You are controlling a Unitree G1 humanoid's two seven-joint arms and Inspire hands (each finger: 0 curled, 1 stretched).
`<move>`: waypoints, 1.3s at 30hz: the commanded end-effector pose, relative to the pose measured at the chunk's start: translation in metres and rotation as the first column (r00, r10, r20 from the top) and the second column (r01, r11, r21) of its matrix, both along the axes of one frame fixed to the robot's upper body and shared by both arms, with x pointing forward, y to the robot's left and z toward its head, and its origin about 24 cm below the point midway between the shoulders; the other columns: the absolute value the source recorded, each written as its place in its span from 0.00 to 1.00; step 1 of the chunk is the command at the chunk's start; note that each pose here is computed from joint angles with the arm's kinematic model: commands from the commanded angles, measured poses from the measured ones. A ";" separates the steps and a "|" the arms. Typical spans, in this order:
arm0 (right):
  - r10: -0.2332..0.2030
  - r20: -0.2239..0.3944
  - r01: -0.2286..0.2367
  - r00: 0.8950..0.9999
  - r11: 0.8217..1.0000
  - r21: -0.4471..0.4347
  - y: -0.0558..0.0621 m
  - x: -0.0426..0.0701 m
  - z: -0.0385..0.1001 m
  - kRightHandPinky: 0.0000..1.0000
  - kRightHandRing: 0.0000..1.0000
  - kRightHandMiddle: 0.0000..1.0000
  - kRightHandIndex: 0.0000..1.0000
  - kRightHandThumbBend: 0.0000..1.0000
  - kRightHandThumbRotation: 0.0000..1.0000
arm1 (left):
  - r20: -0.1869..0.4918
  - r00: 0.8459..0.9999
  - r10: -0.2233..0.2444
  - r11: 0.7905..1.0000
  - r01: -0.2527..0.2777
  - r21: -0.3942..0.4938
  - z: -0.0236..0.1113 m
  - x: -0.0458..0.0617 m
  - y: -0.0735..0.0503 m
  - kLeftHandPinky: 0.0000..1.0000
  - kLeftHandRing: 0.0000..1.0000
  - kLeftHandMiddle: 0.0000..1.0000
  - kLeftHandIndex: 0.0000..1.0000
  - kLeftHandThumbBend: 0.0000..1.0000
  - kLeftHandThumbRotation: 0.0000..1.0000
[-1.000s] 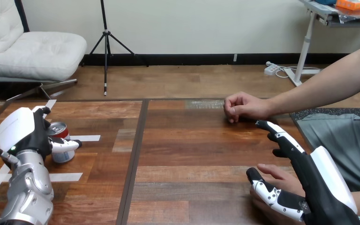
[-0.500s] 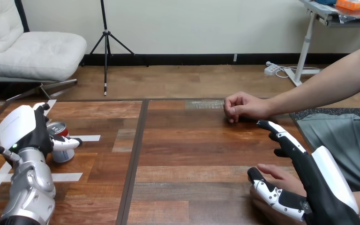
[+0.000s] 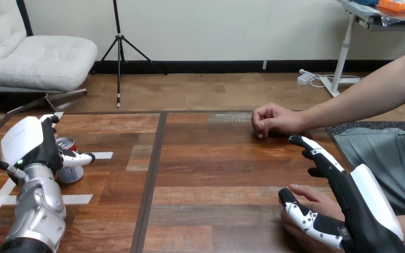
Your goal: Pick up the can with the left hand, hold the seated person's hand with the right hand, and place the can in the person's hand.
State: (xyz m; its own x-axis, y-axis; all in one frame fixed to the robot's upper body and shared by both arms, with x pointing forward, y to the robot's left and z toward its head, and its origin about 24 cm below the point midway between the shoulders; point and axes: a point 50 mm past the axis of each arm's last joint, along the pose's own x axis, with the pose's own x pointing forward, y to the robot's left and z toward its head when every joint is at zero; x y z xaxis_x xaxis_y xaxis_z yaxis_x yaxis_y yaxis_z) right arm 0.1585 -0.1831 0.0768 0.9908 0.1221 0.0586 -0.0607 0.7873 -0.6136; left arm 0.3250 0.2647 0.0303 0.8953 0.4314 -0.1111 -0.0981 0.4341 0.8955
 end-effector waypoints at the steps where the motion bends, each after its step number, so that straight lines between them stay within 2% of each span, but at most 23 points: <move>1: 0.033 0.095 -0.032 0.995 0.999 -0.017 0.002 0.005 0.019 0.82 0.91 0.94 0.90 0.33 0.00 | 0.083 0.996 -0.016 1.000 0.015 0.016 0.025 0.018 -0.004 0.62 0.76 0.81 0.83 0.82 0.17; 7: 0.036 0.095 -0.034 0.995 0.999 -0.016 0.002 0.005 0.019 0.82 0.91 0.94 0.90 0.33 0.00 | 0.081 0.997 -0.012 1.000 0.010 0.022 0.023 0.019 -0.004 0.65 0.79 0.83 0.83 0.82 0.18; 16: 0.033 0.094 -0.032 0.995 0.999 -0.014 0.002 0.004 0.019 0.82 0.92 0.94 0.90 0.33 0.00 | 0.085 0.996 -0.013 0.999 0.010 0.032 0.022 0.020 -0.003 0.64 0.76 0.82 0.83 0.83 0.18; 31: 0.028 0.093 -0.027 0.995 1.000 -0.015 0.001 0.004 0.020 0.83 0.92 0.94 0.91 0.33 0.00 | 0.061 0.998 -0.015 0.998 0.011 0.068 0.020 0.020 -0.004 0.73 0.84 0.87 0.87 0.82 0.21; 37: 0.030 0.096 -0.029 0.995 0.999 -0.016 0.001 0.004 0.020 0.83 0.92 0.94 0.91 0.33 0.00 | 0.071 0.997 -0.015 0.997 0.010 0.071 0.018 0.020 -0.003 0.70 0.81 0.86 0.88 0.83 0.21; 39: 0.031 0.098 -0.030 0.995 0.999 -0.018 0.000 0.004 0.020 0.83 0.92 0.94 0.91 0.33 0.00 | 0.079 0.997 -0.015 0.998 0.009 0.070 0.018 0.019 -0.003 0.65 0.77 0.83 0.87 0.83 0.19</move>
